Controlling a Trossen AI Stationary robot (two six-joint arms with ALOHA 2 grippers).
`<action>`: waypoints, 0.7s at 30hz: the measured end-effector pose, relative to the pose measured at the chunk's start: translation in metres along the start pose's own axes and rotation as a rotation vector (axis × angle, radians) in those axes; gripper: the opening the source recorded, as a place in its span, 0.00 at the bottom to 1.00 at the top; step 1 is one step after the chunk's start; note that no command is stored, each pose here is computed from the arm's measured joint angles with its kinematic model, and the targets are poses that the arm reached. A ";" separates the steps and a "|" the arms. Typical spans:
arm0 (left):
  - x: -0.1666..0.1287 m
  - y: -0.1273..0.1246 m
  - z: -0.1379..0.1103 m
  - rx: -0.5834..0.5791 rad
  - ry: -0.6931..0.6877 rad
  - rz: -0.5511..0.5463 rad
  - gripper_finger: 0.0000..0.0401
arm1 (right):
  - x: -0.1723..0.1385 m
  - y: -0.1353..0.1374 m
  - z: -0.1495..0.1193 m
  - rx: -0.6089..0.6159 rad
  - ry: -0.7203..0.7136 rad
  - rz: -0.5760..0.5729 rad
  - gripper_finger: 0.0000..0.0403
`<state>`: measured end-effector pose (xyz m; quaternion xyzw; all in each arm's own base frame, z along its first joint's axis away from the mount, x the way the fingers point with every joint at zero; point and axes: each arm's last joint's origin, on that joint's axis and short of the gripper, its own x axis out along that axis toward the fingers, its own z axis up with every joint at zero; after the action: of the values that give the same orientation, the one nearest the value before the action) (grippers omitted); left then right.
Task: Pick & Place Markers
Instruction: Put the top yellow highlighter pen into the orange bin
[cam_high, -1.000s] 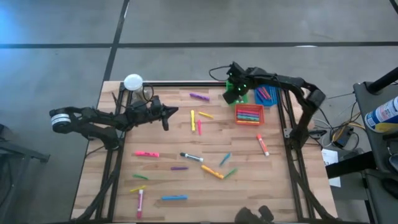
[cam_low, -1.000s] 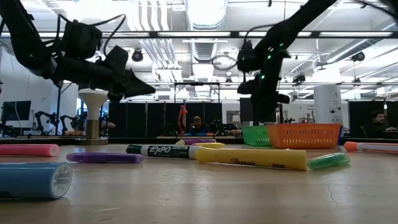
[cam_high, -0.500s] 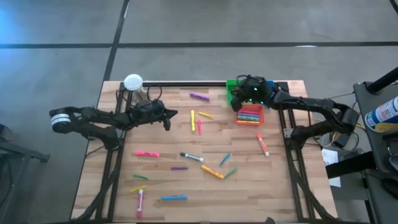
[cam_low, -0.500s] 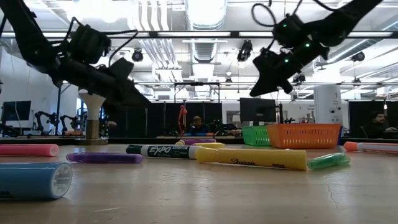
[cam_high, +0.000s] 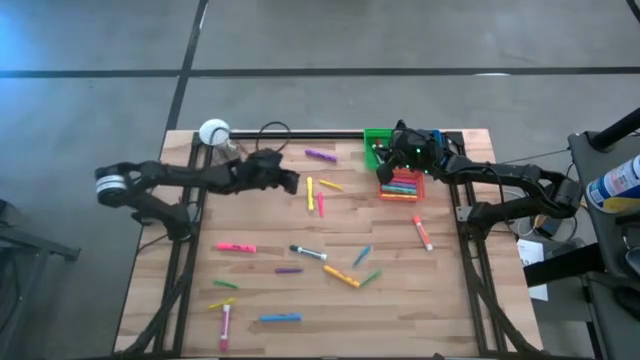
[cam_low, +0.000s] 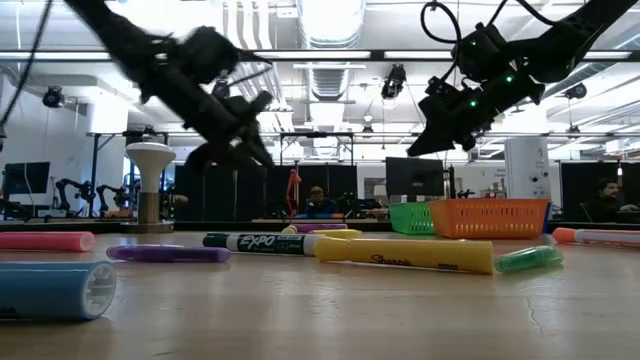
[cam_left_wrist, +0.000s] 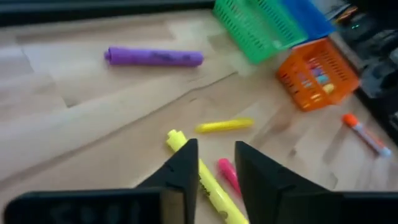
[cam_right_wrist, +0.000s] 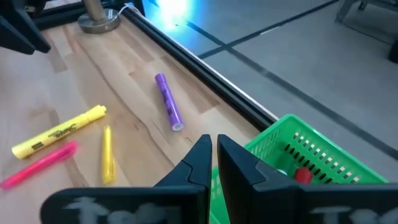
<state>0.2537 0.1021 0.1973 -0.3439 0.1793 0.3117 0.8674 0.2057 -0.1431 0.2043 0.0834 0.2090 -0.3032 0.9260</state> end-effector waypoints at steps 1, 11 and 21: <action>0.005 -0.004 0.002 -0.004 0.022 0.029 0.28 | 0.000 0.000 -0.001 -0.005 0.002 0.000 0.05; 0.056 -0.040 0.010 -0.034 0.194 0.247 0.38 | 0.000 0.004 -0.005 -0.076 0.016 0.015 0.05; 0.086 -0.044 0.021 0.020 0.240 0.398 0.38 | 0.000 0.006 -0.006 -0.107 0.017 0.027 0.06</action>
<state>0.3490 0.1281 0.1884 -0.3278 0.3485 0.4316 0.7648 0.2074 -0.1363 0.1996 0.0389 0.2316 -0.2783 0.9314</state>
